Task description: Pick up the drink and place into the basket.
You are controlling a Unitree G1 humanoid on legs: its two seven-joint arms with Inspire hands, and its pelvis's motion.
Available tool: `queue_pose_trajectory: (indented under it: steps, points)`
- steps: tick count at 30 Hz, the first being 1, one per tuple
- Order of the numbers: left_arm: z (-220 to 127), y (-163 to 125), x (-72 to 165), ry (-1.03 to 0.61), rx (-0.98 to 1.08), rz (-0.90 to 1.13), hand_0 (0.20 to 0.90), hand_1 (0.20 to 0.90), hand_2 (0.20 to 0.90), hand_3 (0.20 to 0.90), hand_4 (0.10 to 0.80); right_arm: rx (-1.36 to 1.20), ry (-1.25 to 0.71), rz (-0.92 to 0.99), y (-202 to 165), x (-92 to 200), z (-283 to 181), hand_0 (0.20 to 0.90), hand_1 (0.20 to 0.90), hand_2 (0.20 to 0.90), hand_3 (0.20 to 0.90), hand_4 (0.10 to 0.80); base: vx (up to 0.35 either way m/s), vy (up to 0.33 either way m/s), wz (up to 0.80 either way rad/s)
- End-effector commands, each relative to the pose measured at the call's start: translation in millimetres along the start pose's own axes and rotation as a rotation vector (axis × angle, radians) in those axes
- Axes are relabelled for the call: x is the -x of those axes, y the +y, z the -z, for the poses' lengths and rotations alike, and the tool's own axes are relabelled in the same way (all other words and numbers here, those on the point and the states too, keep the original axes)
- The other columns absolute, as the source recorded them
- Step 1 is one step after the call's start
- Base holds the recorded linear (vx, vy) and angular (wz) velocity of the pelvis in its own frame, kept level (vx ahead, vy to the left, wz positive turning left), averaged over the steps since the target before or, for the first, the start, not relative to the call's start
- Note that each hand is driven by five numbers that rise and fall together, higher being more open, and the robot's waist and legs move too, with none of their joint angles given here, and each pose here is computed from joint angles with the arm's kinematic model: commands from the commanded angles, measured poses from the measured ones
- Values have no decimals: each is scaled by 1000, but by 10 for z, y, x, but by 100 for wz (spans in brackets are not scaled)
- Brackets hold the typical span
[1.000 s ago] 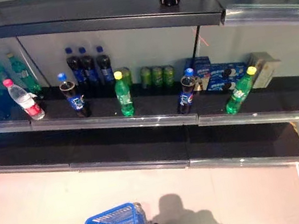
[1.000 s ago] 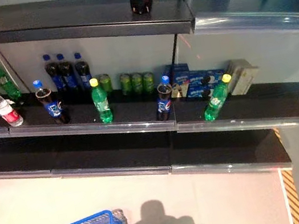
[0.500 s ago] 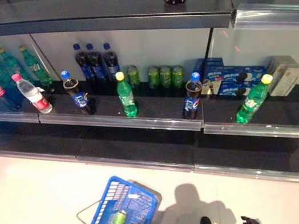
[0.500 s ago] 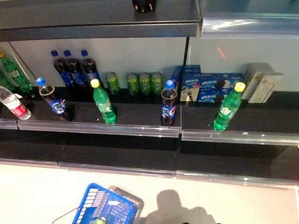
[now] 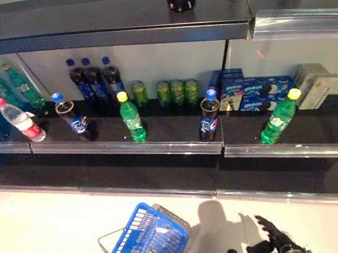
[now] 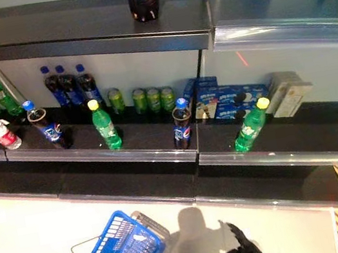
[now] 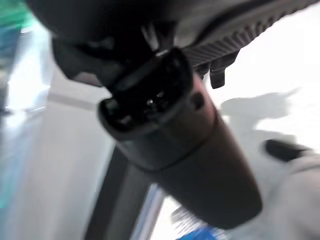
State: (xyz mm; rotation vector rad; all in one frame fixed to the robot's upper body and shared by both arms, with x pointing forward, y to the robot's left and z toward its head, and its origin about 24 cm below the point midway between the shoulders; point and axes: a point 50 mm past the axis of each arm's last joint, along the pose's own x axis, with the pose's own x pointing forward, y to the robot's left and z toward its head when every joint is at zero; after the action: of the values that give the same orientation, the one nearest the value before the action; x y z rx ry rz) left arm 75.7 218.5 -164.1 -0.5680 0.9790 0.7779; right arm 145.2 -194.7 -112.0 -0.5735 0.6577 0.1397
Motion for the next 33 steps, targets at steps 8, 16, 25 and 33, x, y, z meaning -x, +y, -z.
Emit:
queue_pose_trajectory:
  steps: [8, 16, 25, 33]
  points:
    - [-521, 61, 1, -218, -12, 43, 300, 300, 300, 200, 100, 91, -914, 222, -1142, 508, -1807, 900, 900, 900, 900, 800, 55, -28, -2]
    - [-345, 214, 31, -186, -10, -10, 300, 300, 300, 200, 100, -71, -1162, 539, -1753, 1066, -2050, 900, 900, 900, 900, 800, 76, -7, -5]
    - [-241, 358, 56, -165, -6, -48, 300, 300, 300, 200, 100, -230, -1251, 873, -1947, 1333, -2005, 900, 900, 900, 900, 800, 28, 8, -4]
    - [-177, 368, 64, -143, 0, -51, 300, 300, 300, 200, 100, -414, -1133, 1026, -1957, 1231, -1779, 900, 900, 900, 900, 800, 14, 10, -6]
